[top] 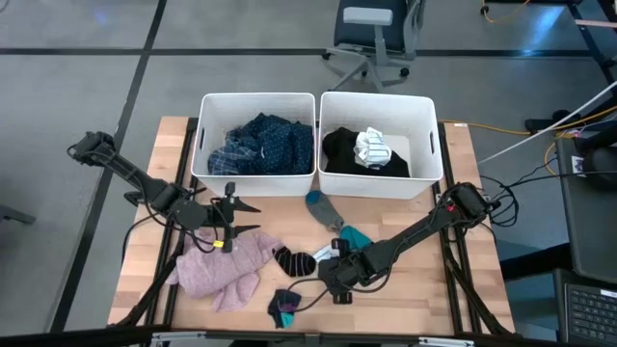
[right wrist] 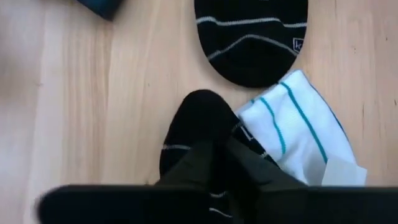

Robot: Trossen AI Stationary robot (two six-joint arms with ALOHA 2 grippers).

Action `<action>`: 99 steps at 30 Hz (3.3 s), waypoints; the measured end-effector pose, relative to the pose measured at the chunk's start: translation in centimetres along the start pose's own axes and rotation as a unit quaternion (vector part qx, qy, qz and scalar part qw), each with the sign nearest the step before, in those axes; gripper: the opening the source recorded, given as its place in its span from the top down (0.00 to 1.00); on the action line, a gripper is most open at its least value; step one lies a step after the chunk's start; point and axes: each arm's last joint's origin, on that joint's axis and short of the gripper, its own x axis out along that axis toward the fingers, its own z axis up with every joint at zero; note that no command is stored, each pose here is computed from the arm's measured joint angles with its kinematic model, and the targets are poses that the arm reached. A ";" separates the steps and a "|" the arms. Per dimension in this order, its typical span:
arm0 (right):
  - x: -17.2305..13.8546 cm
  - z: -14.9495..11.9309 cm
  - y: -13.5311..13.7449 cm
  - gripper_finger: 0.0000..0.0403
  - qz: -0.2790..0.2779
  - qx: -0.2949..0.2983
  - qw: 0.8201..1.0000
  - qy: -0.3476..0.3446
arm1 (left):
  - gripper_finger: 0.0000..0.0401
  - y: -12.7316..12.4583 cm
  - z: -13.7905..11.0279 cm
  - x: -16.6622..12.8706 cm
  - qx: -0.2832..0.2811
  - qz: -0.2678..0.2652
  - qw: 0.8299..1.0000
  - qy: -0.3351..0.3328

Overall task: Sort clothes
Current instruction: Put the right black sock into the right white bin, then put the black sock into the right white bin

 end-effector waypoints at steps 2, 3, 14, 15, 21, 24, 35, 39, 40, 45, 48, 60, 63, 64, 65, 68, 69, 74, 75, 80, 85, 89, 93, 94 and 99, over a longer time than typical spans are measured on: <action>0.0 0.0 0.0 0.97 0.000 -0.006 1.000 0.001 | 0.55 0.0 0.0 0.0 0.000 0.000 1.000 0.000; 0.0 0.0 0.0 0.98 0.000 -0.010 1.000 -0.001 | 0.55 0.0 0.0 0.0 0.000 0.000 1.000 0.000; -4.7 4.1 0.8 0.98 -0.026 -0.050 0.998 0.002 | 0.55 0.0 0.0 0.0 0.000 0.000 1.000 0.000; -5.3 4.6 0.8 0.97 -0.034 -0.059 0.998 -0.001 | 0.55 0.0 0.0 0.0 0.000 0.000 1.000 0.000; -9.6 7.0 0.6 0.99 -0.075 -0.111 0.991 -0.013 | 0.55 0.0 0.0 0.0 0.000 0.000 1.000 0.000; -12.1 7.8 0.1 0.99 -0.115 -0.124 0.985 -0.023 | 0.55 0.0 0.0 0.0 0.000 0.000 1.000 -0.001; -23.3 7.7 -5.3 0.97 -0.285 -0.082 0.946 -0.131 | 0.55 0.0 0.0 0.0 -0.001 0.000 1.000 -0.001; -26.8 7.3 -8.5 0.97 -0.352 -0.036 0.920 -0.168 | 0.55 0.0 0.0 0.0 0.003 0.000 1.000 -0.002; -27.5 7.1 -9.3 0.97 -0.369 -0.024 0.913 -0.174 | 0.55 0.0 0.0 0.0 0.005 0.000 1.000 -0.002; -29.7 6.6 -13.6 0.97 -0.424 0.048 0.887 -0.176 | 0.55 0.0 0.0 0.0 0.004 0.000 1.000 -0.001; -29.7 6.4 -16.0 0.97 -0.438 0.097 0.879 -0.160 | 0.55 0.0 0.0 0.0 0.003 0.000 1.000 -0.001; -26.2 6.1 -24.5 0.97 -0.412 0.296 0.860 -0.053 | 0.55 0.0 0.0 0.0 0.003 0.000 1.000 -0.001; -24.6 6.3 -25.9 0.96 -0.385 0.313 0.868 -0.020 | 0.55 0.0 0.0 0.0 0.003 0.000 1.000 -0.001; -24.1 6.4 -26.3 0.96 -0.380 0.317 0.869 -0.009 | 0.55 0.0 0.0 0.0 0.003 0.000 1.000 -0.001; -23.6 6.4 -26.6 0.94 -0.377 0.320 0.869 0.001 | 0.55 0.0 0.0 0.0 0.003 0.000 1.000 -0.001; -22.2 6.5 -27.5 0.85 -0.361 0.329 0.872 0.032 | 0.55 0.0 0.0 0.0 0.003 0.000 1.000 -0.001; -21.8 6.5 -27.7 0.81 -0.355 0.332 0.873 0.041 | 0.55 0.0 0.0 0.0 0.003 0.000 1.000 -0.001; -21.4 6.3 -27.8 0.58 -0.351 0.329 0.875 0.062 | 0.55 0.0 0.0 0.0 0.004 0.000 1.000 0.000; -21.5 6.3 -27.7 0.54 -0.341 0.331 0.878 0.064 | 0.55 0.0 0.0 0.0 0.004 0.000 1.000 0.001; -22.5 6.1 -26.2 0.42 -0.301 0.329 0.893 0.061 | 0.55 0.0 0.0 0.0 0.004 0.000 1.000 0.001; -22.8 7.0 -22.2 0.40 -0.271 0.282 0.920 0.024 | 0.55 0.0 0.0 0.0 0.003 0.000 1.000 0.000; -22.4 7.9 -17.8 0.41 -0.244 0.227 0.943 -0.015 | 0.55 0.0 0.0 0.0 0.000 0.000 1.000 0.000; -20.7 8.6 -13.2 0.41 -0.226 0.159 0.960 -0.035 | 0.55 0.0 0.0 0.0 0.000 0.000 1.000 0.000; -20.0 8.8 -12.1 0.41 -0.221 0.140 0.965 -0.036 | 0.55 0.0 0.0 0.0 0.000 0.000 1.000 0.000; -16.5 9.2 -6.9 0.41 -0.194 0.043 0.979 -0.034 | 0.55 0.0 0.0 0.0 0.000 0.000 1.000 0.000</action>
